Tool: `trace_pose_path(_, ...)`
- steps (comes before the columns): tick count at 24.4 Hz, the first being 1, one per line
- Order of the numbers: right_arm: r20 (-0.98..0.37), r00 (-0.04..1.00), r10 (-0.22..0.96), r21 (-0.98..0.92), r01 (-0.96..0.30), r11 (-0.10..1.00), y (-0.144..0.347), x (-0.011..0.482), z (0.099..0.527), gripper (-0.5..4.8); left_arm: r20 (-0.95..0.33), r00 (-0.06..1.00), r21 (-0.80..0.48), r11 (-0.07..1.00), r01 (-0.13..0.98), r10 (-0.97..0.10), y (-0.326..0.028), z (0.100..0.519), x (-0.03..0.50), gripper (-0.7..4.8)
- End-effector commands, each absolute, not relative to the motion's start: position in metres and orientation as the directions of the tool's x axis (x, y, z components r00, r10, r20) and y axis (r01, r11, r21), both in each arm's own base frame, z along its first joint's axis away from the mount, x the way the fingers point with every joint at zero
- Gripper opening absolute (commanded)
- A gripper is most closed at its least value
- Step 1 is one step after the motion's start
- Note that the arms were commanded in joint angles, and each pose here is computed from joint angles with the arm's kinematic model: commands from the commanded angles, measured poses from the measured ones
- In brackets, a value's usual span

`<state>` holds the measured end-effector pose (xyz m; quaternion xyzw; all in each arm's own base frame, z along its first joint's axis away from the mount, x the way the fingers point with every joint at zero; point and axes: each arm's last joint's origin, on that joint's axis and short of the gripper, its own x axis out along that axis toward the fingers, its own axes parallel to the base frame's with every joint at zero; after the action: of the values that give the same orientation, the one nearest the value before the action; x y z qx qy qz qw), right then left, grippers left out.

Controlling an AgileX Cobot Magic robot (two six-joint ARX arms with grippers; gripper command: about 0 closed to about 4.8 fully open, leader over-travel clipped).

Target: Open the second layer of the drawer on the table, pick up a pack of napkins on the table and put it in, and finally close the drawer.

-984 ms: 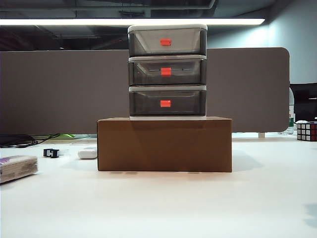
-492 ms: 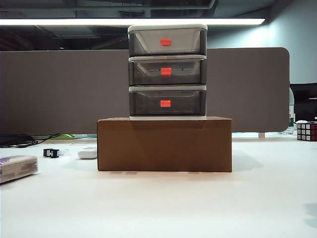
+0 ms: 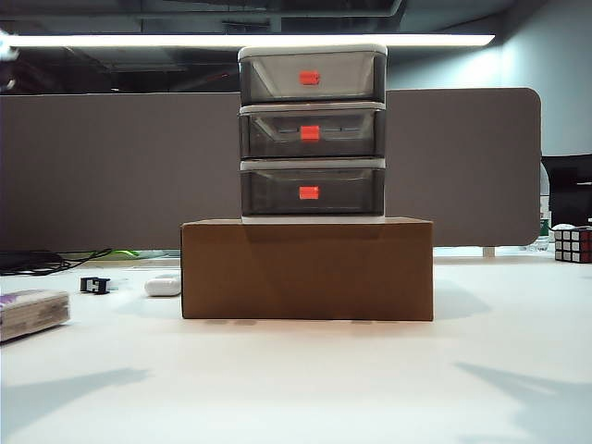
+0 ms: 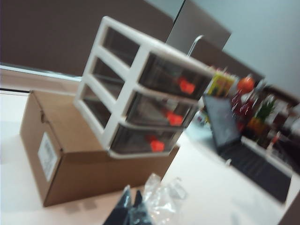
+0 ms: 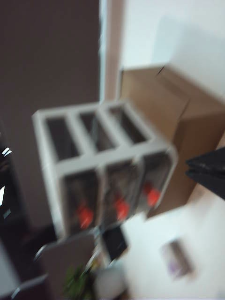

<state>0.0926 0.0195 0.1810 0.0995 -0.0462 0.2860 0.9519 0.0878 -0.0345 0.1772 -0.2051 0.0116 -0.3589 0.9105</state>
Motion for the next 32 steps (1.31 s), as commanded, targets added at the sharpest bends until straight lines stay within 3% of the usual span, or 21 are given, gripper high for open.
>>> trace_pose_path(1, 0.187, 0.811, 0.554, 0.254, -0.585, 0.771, 0.023, 0.092, 0.184, -0.05, 0.157, 0.763, -0.425, 0.654, 0.625, -0.627, -0.042, 0.181, 0.085, -0.05)
trace_pose_path(4, 0.168, 0.791, 0.589, 0.272, -0.611, 0.743, 0.027, 0.091, 0.183, -0.05, 0.134, 0.746, -0.385, 0.66, 0.645, -0.652, -0.054, 0.179, 0.082, -0.05)
trace_pose_path(9, 0.161, 0.781, 0.603, 0.29, -0.622, 0.728, 0.034, 0.09, 0.182, -0.05, 0.099, 0.824, -0.32, 0.767, 0.557, -0.557, -0.073, 0.177, 0.077, -0.01)
trace_pose_path(13, 0.097, 0.791, 0.604, 0.309, -0.601, 0.737, 0.038, 0.091, 0.187, -0.05, 0.11, 0.813, -0.272, 0.77, 0.577, -0.571, -0.087, 0.179, 0.075, -0.01)
trace_pose_path(18, 0.024, 0.772, 0.635, 0.217, -0.624, 0.75, 0.047, 0.099, 0.215, -0.05, 0.095, 0.821, -0.264, 0.781, 0.565, -0.562, -0.107, 0.176, 0.086, -0.01)
trace_pose_path(24, -0.072, 0.721, 0.689, 0.175, -0.671, 0.721, 0.062, 0.128, 0.247, -0.05, 0.034, 0.878, -0.199, 0.858, 0.474, -0.477, -0.139, 0.178, 0.11, -0.02)
trace_pose_path(32, -0.146, 0.595, 0.79, 0.182, -0.769, 0.613, 0.08, 0.16, 0.267, -0.05, 0.023, 0.825, -0.147, 0.815, 0.561, -0.564, -0.181, 0.185, 0.13, -0.02)
